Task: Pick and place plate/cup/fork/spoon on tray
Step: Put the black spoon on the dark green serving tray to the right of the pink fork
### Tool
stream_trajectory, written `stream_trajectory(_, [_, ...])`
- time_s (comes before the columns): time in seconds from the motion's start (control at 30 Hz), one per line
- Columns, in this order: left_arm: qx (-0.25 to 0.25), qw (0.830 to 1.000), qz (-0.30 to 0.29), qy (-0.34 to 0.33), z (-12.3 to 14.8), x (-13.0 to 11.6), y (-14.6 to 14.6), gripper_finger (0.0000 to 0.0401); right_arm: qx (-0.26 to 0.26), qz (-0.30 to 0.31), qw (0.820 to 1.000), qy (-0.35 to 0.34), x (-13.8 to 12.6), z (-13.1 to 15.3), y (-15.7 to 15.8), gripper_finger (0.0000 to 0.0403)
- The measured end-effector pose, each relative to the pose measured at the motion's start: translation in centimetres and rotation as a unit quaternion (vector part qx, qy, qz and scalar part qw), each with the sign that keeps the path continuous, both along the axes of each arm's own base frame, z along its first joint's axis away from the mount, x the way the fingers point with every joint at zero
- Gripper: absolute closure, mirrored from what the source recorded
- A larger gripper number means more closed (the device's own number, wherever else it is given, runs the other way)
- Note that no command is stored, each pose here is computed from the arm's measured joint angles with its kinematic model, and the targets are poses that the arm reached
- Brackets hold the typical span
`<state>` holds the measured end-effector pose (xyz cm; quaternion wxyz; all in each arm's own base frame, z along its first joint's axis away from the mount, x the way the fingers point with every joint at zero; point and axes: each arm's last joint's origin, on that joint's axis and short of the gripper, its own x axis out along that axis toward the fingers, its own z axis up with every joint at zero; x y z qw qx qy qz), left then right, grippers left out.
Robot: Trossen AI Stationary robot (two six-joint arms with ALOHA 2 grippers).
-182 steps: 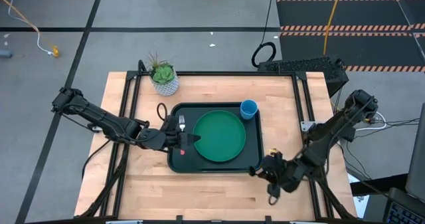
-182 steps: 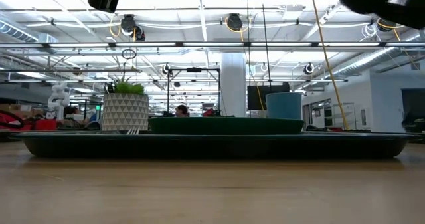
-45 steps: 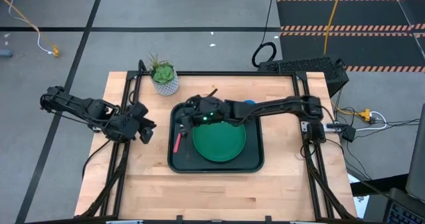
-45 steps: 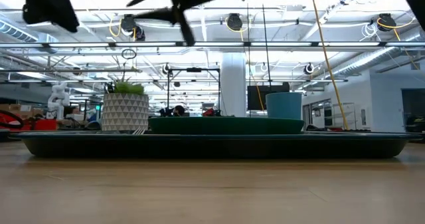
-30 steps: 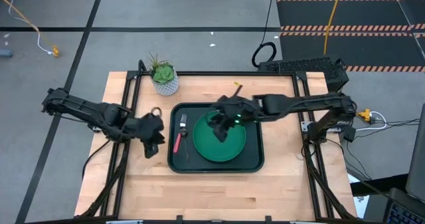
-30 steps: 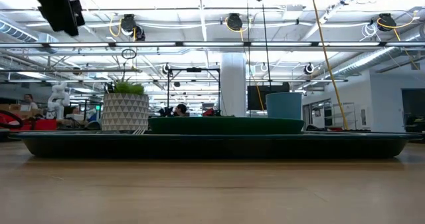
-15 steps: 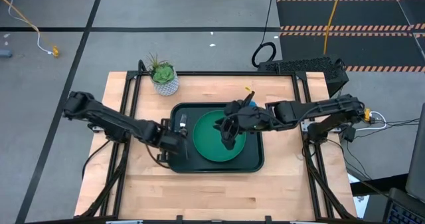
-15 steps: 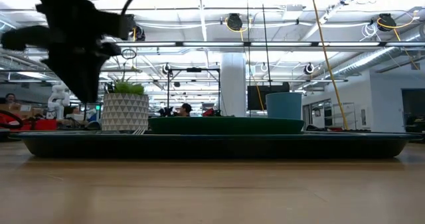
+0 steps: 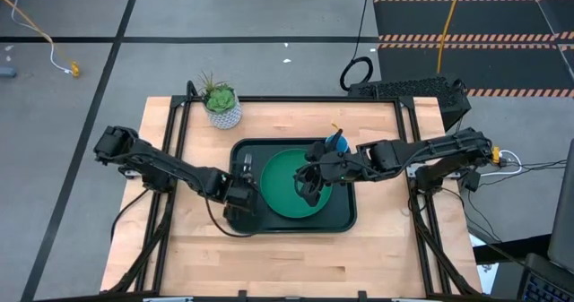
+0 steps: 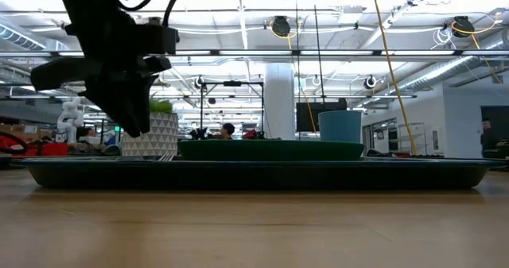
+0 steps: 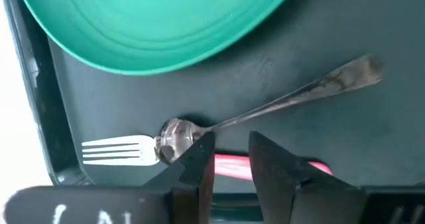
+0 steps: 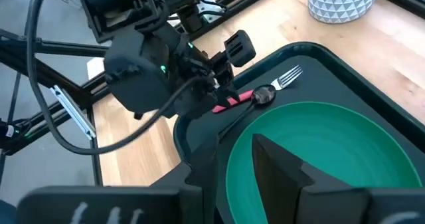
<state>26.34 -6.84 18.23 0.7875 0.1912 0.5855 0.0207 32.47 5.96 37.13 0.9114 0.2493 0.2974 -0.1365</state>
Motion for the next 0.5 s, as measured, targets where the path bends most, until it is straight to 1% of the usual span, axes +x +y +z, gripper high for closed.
stream_trajectory(0.17, [0.011, 1.000, -0.010, 0.019, -0.9, 0.1, 0.2, 0.0253, 0.007, -0.006, 1.000, 0.000, 0.0, 0.0, 0.0, 0.0321])
stream_trajectory(0.33, [0.027, 0.998, 0.013, 0.047, -2.5, -0.8, 1.1, 0.0193, 0.013, -0.011, 1.000, 0.001, 0.0, -0.1, 0.0, 0.0321])
stream_trajectory(0.5, [0.031, 0.997, 0.022, 0.062, -3.1, -1.5, 1.4, 0.0153, 0.018, -0.018, 1.000, 0.004, -0.1, -0.1, 0.0, 0.0321])
